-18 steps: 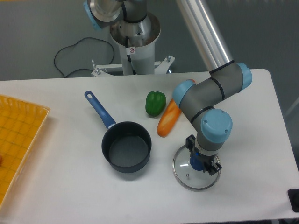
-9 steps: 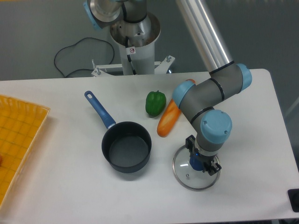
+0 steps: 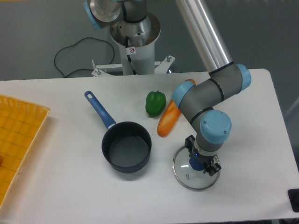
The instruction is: Place the lid on the table
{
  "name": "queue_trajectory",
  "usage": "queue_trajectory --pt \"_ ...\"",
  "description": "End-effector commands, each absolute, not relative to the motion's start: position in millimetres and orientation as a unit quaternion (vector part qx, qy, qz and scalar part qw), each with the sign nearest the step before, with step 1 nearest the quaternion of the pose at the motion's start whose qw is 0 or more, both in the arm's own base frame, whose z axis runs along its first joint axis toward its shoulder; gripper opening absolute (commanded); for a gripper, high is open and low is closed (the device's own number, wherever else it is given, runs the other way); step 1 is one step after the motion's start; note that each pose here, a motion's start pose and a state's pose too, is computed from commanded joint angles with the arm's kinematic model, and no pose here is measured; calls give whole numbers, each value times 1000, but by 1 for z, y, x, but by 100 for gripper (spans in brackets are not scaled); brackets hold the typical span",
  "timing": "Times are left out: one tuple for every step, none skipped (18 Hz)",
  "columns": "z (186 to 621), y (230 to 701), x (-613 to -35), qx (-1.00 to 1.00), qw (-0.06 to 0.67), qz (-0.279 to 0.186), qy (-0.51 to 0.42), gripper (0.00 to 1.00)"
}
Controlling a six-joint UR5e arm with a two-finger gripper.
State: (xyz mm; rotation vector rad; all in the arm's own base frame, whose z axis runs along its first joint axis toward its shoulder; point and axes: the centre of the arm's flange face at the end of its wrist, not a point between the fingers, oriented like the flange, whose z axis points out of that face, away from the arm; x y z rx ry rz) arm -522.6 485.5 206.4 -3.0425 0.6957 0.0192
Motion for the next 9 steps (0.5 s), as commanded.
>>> queue_trajectory --pt "206 485 -523 -975 11 8 223 99" --pt "207 485 -522 -975 11 8 223 99" --pt "207 485 -522 -975 11 8 223 99" --pt "208 485 -522 -975 11 8 223 99" --pt "211 485 -522 -975 12 11 224 99" --pt "215 484 -522 -975 13 13 223 99" --pt "220 484 -522 -974 14 17 224 100" --pt "226 484 -522 -974 15 21 223 100" --pt "231 483 -521 -974 16 25 224 100"
